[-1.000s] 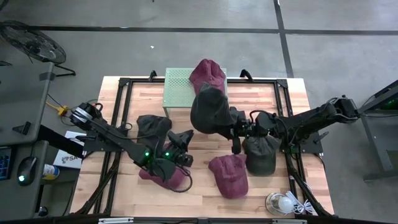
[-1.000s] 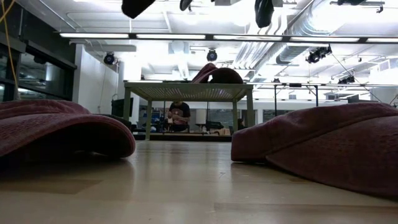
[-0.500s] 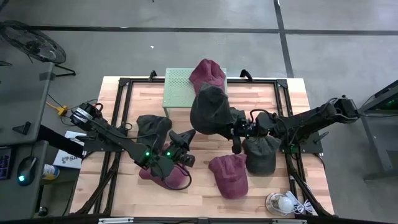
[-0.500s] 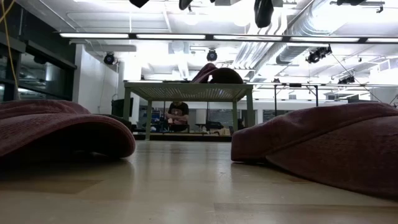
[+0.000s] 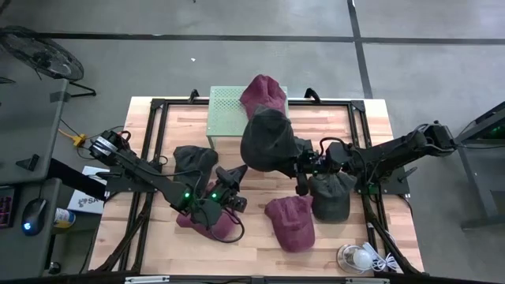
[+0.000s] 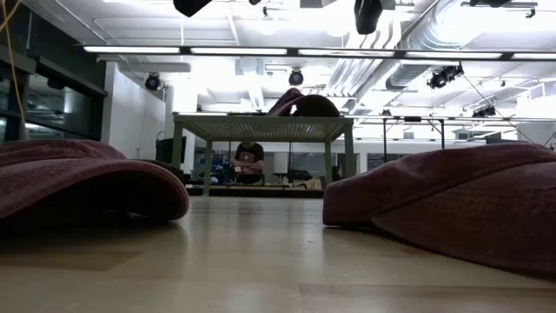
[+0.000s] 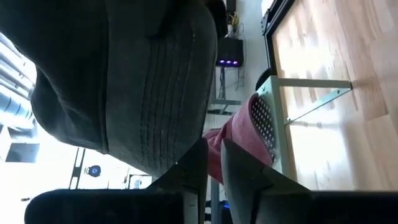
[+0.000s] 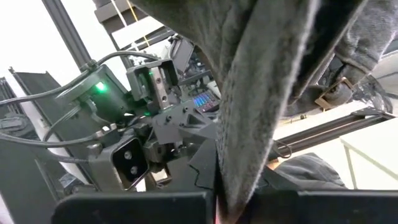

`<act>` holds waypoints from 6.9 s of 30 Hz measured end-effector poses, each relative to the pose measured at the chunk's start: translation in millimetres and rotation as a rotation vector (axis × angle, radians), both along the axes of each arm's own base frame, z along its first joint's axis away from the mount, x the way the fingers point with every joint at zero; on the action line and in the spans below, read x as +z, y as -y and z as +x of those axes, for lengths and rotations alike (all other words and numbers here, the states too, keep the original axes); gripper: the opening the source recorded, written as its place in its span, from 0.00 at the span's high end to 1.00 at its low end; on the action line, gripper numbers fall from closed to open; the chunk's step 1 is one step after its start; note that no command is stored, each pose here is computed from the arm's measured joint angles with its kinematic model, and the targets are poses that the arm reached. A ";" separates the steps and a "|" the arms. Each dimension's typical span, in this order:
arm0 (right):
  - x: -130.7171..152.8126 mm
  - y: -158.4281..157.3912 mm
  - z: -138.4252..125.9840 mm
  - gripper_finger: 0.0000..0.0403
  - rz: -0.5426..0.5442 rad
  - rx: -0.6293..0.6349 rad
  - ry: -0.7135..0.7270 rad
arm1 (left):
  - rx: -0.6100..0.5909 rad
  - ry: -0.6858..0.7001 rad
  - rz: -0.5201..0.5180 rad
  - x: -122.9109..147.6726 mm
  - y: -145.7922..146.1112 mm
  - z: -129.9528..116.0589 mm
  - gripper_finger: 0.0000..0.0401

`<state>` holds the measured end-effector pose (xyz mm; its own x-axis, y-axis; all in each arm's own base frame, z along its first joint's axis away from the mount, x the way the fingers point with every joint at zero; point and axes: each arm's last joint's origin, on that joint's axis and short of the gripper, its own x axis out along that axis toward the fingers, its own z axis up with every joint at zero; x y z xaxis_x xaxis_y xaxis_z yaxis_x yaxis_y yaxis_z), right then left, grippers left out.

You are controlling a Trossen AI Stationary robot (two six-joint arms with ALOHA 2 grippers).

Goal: Pick & Place hat
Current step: Put the center black cap on the left side of shelf

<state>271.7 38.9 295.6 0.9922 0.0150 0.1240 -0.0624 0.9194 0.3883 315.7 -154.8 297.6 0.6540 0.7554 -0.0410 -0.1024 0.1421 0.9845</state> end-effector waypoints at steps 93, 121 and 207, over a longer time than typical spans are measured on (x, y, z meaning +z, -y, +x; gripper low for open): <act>17.8 3.1 -3.1 0.99 0.098 0.085 0.187 | -0.021 -0.078 0.206 51.7 -28.0 20.0 0.54; 16.2 4.5 -2.8 0.88 0.061 0.024 0.168 | -0.016 -0.038 0.172 53.3 -28.4 19.3 0.97; -12.7 -21.8 -72.5 0.48 -0.010 -0.227 -0.471 | 0.469 -0.260 0.095 92.7 -174.3 -71.8 0.97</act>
